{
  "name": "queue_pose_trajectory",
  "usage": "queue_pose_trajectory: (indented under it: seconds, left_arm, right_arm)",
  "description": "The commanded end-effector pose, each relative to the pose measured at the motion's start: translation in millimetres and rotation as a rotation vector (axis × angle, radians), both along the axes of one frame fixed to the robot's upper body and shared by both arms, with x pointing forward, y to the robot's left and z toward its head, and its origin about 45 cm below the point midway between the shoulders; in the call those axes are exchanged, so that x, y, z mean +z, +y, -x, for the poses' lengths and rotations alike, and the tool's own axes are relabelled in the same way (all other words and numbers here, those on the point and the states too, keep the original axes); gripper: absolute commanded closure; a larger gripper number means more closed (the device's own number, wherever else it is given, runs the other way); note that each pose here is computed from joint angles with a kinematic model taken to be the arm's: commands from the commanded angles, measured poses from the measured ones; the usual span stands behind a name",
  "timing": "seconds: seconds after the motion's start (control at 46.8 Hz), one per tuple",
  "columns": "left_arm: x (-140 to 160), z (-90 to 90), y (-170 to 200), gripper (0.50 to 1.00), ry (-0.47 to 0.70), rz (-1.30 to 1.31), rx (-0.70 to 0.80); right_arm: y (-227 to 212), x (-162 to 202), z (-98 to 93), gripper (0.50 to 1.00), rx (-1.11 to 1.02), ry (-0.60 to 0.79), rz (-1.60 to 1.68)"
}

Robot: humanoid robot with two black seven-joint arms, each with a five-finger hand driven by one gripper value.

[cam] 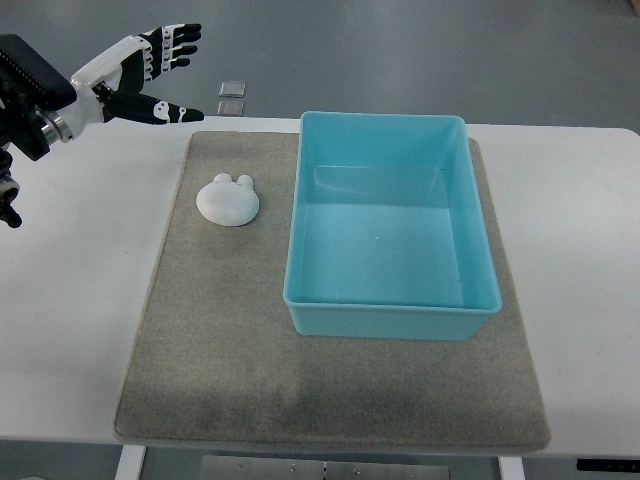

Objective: Place white toy into blue box with left hand
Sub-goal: 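Swing the left hand down and reach toward the white rabbit toy, then close the left hand's fingers around the white rabbit toy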

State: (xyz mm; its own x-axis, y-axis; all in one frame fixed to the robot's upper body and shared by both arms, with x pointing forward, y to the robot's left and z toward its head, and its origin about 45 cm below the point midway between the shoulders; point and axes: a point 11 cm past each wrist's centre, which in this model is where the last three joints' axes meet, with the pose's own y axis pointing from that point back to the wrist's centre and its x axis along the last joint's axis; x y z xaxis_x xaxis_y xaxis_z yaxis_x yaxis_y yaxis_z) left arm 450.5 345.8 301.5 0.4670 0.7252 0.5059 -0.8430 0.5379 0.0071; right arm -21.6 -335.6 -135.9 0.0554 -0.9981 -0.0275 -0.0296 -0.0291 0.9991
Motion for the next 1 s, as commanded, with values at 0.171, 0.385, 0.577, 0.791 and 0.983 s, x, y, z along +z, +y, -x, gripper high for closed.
queue_pose_trajectory:
  seconds: [0.171, 0.385, 0.577, 0.791, 0.983]
  left_arm:
    - [-10.4, 9.8, 8.2, 0.527, -0.025, -0.252, -0.075]
    - [-37.1, 22.7, -0.7, 0.559, -0.073, -0.446, -0.148]
    - [-56.7, 30.4, -14.1, 0.559, -0.113, -0.527, -0.183]
    - [-64.4, 30.0, -34.6, 0.559, -0.173, -0.579, -0.230]
    - [-69.4, 31.2, -43.9, 0.564, -0.193, -0.624, -0.273]
  right_arm:
    - [0.0, 0.0, 0.1, 0.564, 0.000, 0.000, 0.000]
    - [0.0, 0.0, 0.1, 0.564, 0.000, 0.000, 0.000]
    - [0.0, 0.0, 0.0, 0.564, -0.001, 0.000, 0.000]
    - [0.0, 0.0, 0.0, 0.564, -0.001, 0.000, 0.000]
    - [0.0, 0.0, 0.1, 0.564, 0.000, 0.000, 0.000]
